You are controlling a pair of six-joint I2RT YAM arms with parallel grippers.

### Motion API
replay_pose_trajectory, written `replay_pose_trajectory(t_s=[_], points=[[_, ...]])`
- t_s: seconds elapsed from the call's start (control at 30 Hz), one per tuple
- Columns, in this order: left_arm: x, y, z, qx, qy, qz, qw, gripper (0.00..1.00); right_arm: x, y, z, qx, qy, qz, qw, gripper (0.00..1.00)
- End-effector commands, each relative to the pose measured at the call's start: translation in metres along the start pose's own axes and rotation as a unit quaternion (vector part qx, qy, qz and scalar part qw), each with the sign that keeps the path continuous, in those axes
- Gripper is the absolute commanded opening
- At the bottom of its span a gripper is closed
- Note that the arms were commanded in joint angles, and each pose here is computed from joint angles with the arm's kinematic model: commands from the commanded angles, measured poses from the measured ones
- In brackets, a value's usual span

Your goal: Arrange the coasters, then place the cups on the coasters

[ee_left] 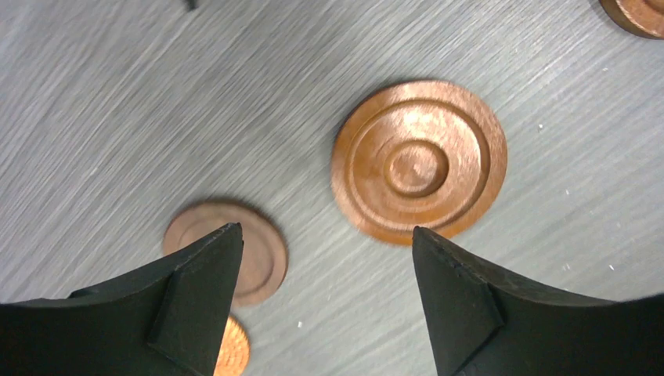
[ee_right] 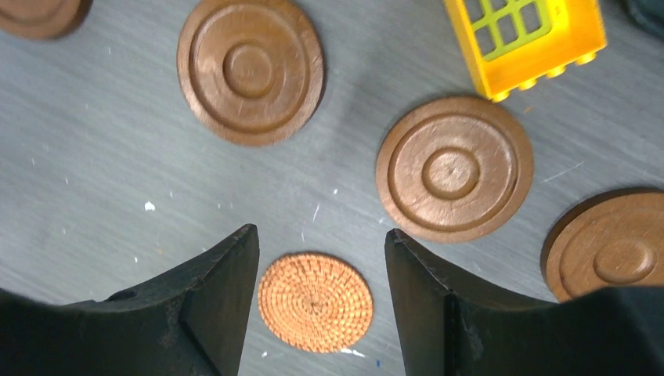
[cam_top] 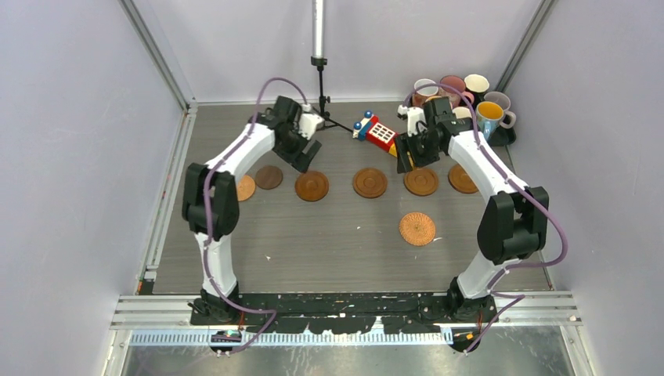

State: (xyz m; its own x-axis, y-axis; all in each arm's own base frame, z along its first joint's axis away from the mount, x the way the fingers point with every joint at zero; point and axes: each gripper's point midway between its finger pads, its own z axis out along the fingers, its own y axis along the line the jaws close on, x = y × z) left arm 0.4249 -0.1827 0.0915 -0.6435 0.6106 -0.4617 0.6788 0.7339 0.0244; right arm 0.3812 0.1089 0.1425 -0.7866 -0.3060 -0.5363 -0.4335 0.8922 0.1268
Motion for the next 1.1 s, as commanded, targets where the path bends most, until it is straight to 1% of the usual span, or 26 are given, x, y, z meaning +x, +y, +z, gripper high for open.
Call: replay_pose_trajectory(t_s=[0.0,0.1,0.2,0.3,0.63,0.77,0.9,0.93,1.07], points=[[-0.003,0.014,-0.058,0.000,-0.064,-0.042,0.997,0.83,0.039,0.014,-0.023,-0.034,0.040,-0.060,0.997,0.65],[0.008,0.015,-0.071,0.002,-0.090,-0.057,0.994,0.88,0.075,0.014,-0.017,-0.040,0.090,-0.069,0.993,0.65],[0.018,0.013,-0.084,0.007,-0.121,-0.077,0.990,0.94,0.103,0.014,-0.013,-0.041,0.120,-0.073,0.989,0.63],[0.031,0.008,-0.085,0.010,-0.118,-0.083,0.989,0.95,0.123,0.013,-0.008,-0.030,0.141,-0.088,0.986,0.61],[0.040,0.001,-0.092,0.013,-0.115,-0.084,0.990,0.96,0.155,0.009,0.013,0.006,0.177,-0.135,0.975,0.56],[0.041,0.001,-0.094,0.010,-0.116,-0.082,0.990,0.96,0.170,0.002,0.021,0.024,0.203,-0.148,0.968,0.55],[0.040,0.000,-0.095,0.011,-0.118,-0.080,0.990,0.97,0.185,-0.005,0.021,0.037,0.227,-0.157,0.960,0.52],[0.040,0.000,-0.096,0.012,-0.118,-0.080,0.990,0.97,0.188,-0.011,0.018,0.053,0.234,-0.159,0.958,0.52],[0.040,-0.001,-0.095,0.014,-0.119,-0.082,0.989,0.98,0.198,-0.023,0.011,0.065,0.248,-0.145,0.956,0.51]])
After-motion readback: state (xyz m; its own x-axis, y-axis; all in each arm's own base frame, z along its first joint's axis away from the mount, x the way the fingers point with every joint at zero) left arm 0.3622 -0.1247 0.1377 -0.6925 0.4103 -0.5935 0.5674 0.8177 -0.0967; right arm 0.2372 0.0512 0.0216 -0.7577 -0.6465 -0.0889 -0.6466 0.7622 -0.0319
